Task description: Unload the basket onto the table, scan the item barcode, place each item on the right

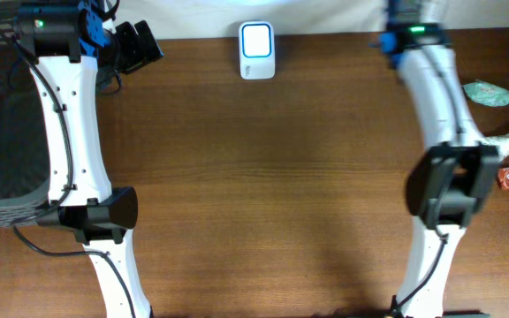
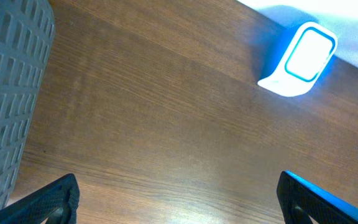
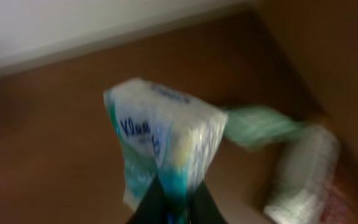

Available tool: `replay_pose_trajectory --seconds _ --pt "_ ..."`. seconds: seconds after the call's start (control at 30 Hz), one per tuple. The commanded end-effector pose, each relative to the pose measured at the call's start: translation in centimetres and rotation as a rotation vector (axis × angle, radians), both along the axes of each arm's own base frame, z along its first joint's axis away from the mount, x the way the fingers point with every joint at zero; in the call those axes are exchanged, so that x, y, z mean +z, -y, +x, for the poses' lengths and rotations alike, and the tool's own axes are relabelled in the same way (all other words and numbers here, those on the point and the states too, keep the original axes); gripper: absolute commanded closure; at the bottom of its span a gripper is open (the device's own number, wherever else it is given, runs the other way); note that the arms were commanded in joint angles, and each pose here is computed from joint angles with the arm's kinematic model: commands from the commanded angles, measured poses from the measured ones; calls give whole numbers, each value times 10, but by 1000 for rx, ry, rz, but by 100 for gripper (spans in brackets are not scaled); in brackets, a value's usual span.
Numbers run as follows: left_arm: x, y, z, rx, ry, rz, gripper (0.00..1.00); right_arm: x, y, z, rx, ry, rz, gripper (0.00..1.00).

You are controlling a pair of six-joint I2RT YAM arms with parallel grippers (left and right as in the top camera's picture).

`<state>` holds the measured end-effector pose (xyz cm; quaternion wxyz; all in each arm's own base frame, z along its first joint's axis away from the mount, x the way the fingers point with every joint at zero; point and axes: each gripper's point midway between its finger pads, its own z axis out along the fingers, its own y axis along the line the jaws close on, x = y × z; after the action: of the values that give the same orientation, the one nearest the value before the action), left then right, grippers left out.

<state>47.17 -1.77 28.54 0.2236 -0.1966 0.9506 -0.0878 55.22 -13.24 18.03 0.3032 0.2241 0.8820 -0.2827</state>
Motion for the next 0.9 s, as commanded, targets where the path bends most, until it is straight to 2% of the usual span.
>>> replay_pose_trajectory --seconds 0.0,0.07,0.17,0.23,0.27,0.3,0.33,0.37,0.4,0.53,0.6,0.7,0.87 --pt "5 -2 -1 -8 16 2 1 -8 64 -42 -196 -37 55 96" --pt "5 -2 -1 -7 15 2 1 -30 92 -62 -267 -69 167 96" --pt "5 -2 -1 -8 16 2 1 -44 126 -88 -485 16 279 96" --pt "5 -2 -1 -7 15 2 1 -53 138 -92 -504 31 351 96" --pt "5 -2 -1 -7 15 2 1 -57 142 -94 -510 34 378 76" --pt "5 -2 -1 -7 15 2 1 -58 144 -95 -513 33 385 73" --pt "5 -2 -1 -7 15 2 1 -59 145 -95 -516 35 392 55" --pt "5 -2 -1 -8 16 2 1 -59 145 -94 -513 38 394 10" --pt "5 -2 -1 -8 15 2 1 -59 145 -94 -508 35 393 1" --pt "5 -2 -1 -7 16 2 1 -48 135 -102 -492 13 422 1" --pt "5 -2 -1 -7 15 2 1 -23 117 -108 -458 37 503 1" --pt "5 -2 -1 -8 16 2 1 31 81 -140 -434 56 594 1" --pt "5 -2 -1 -7 15 2 1 122 54 -205 -412 129 478 1"
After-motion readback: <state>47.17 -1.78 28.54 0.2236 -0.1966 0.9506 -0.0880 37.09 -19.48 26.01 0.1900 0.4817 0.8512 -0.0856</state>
